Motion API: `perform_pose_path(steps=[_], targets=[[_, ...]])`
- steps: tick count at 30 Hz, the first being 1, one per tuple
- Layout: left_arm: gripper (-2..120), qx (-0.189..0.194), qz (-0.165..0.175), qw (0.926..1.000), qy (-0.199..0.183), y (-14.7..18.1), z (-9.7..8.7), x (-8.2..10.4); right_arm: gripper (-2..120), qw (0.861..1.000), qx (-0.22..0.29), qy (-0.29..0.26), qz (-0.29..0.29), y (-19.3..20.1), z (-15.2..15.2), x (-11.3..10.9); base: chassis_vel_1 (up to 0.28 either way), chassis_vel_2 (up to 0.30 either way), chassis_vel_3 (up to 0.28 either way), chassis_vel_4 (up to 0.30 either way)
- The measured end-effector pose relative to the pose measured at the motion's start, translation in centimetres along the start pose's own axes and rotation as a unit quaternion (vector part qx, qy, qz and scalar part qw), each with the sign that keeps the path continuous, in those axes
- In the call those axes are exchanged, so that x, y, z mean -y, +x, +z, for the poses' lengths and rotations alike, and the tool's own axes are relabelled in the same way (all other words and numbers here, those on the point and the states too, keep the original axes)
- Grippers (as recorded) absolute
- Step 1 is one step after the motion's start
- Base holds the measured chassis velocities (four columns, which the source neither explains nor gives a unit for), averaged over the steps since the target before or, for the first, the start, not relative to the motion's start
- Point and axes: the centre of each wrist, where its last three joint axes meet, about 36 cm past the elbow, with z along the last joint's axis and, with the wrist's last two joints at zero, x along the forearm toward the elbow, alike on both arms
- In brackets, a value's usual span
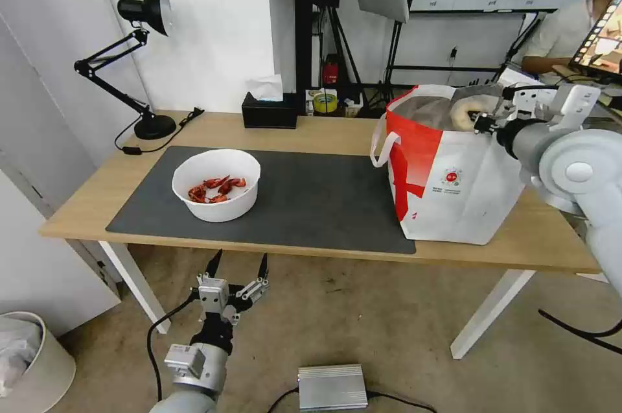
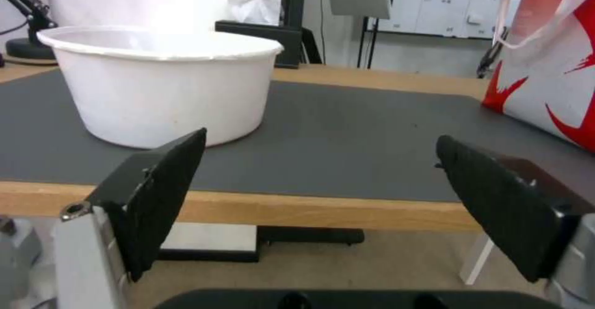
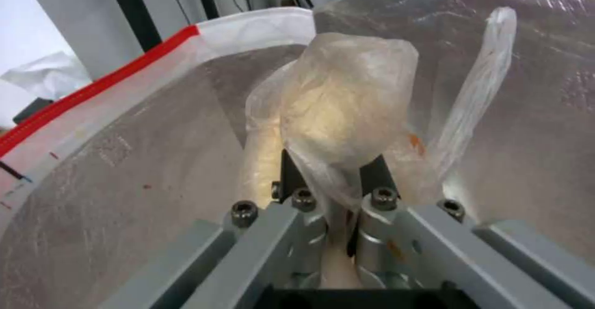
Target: Pick up the trash from the table and place it into the takeout bag.
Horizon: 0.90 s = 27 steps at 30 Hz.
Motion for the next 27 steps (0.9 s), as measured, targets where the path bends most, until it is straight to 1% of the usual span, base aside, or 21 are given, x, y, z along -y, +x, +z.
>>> perform_pose_path(steps=[3,5,6,7,8,10,11,12,13,14,17,18,21,22,23,24,25,27], targets=[[100,0.000,0.001,1.0000,0.001,-0.02,0.00,0.08,1,1.000,-0.001,0.000,-0.001,-0.01,0.06,-0.02,0.000,0.000,0.000,0.000],[100,0.000,0.001,1.0000,0.002,-0.02,0.01,0.16,6,1.000,-0.001,-0.002,-0.006,0.12,0.14,-0.13,0.000,0.000,0.000,0.000],[100,0.001,0.002,1.0000,0.003,-0.02,-0.02,0.23,14,1.000,0.002,-0.005,-0.012,0.34,0.17,-0.34,0.000,0.000,0.000,0.000],[100,0.001,0.002,1.0000,0.003,-0.02,-0.02,0.23,14,1.000,0.002,-0.005,-0.012,0.34,0.17,-0.34,0.000,0.000,0.000,0.000],[100,0.001,0.002,1.0000,0.004,0.00,-0.08,0.28,21,1.000,0.004,-0.006,-0.014,0.40,0.15,-0.39,0.000,0.000,0.000,0.000],[100,0.001,0.002,1.0000,0.005,0.07,-0.09,0.34,28,1.000,0.006,-0.006,-0.014,0.47,0.06,-0.36,0.000,0.000,0.000,0.000],[100,0.001,0.002,1.0000,0.005,0.07,-0.09,0.34,28,1.000,0.006,-0.006,-0.014,0.47,0.06,-0.36,0.000,0.000,0.000,0.000],[100,0.001,0.002,1.0000,0.004,0.08,-0.08,0.35,36,1.000,0.006,-0.006,-0.013,0.49,0.03,-0.33,0.000,0.000,0.000,0.000],[100,0.001,0.002,1.0000,0.004,0.09,-0.07,0.33,39,1.000,0.006,-0.006,-0.013,0.49,0.04,-0.32,0.000,0.000,0.000,0.000],[100,0.001,0.002,1.0000,0.004,0.09,-0.07,0.33,39,1.000,0.006,-0.006,-0.013,0.49,0.04,-0.32,0.000,0.000,0.000,0.000],[100,-0.001,0.001,1.0000,0.004,0.23,0.00,0.41,54,1.000,0.006,-0.005,-0.014,0.55,0.17,-0.40,0.000,0.000,0.000,0.000],[100,-0.001,0.001,1.0000,0.004,0.23,0.00,0.41,54,1.000,0.006,-0.005,-0.014,0.55,0.17,-0.40,0.000,0.000,0.000,0.000],[100,-0.001,0.000,1.0000,0.005,0.30,0.02,0.60,69,1.000,0.008,-0.003,-0.015,0.65,0.15,-0.48,0.000,0.000,0.000,0.000],[100,-0.001,0.000,1.0000,0.005,0.30,0.02,0.60,69,1.000,0.008,-0.003,-0.015,0.65,0.15,-0.48,0.000,0.000,0.000,0.000],[100,0.000,0.000,1.0000,0.006,0.33,0.00,0.64,74,1.000,0.009,-0.002,-0.016,0.70,0.08,-0.47,0.000,0.000,0.000,0.000],[100,0.001,0.000,1.0000,0.006,0.34,-0.03,0.66,81,1.000,0.010,-0.002,-0.016,0.73,0.02,-0.47,0.000,0.000,0.000,0.000],[100,0.001,0.000,1.0000,0.006,0.34,-0.03,0.66,81,1.000,0.010,-0.002,-0.016,0.73,0.02,-0.47,0.000,0.000,0.000,0.000],[100,0.002,0.000,1.0000,0.006,0.36,-0.07,0.68,89,1.000,0.011,-0.001,-0.018,0.77,-0.06,-0.46,0.000,0.000,0.000,0.000]])
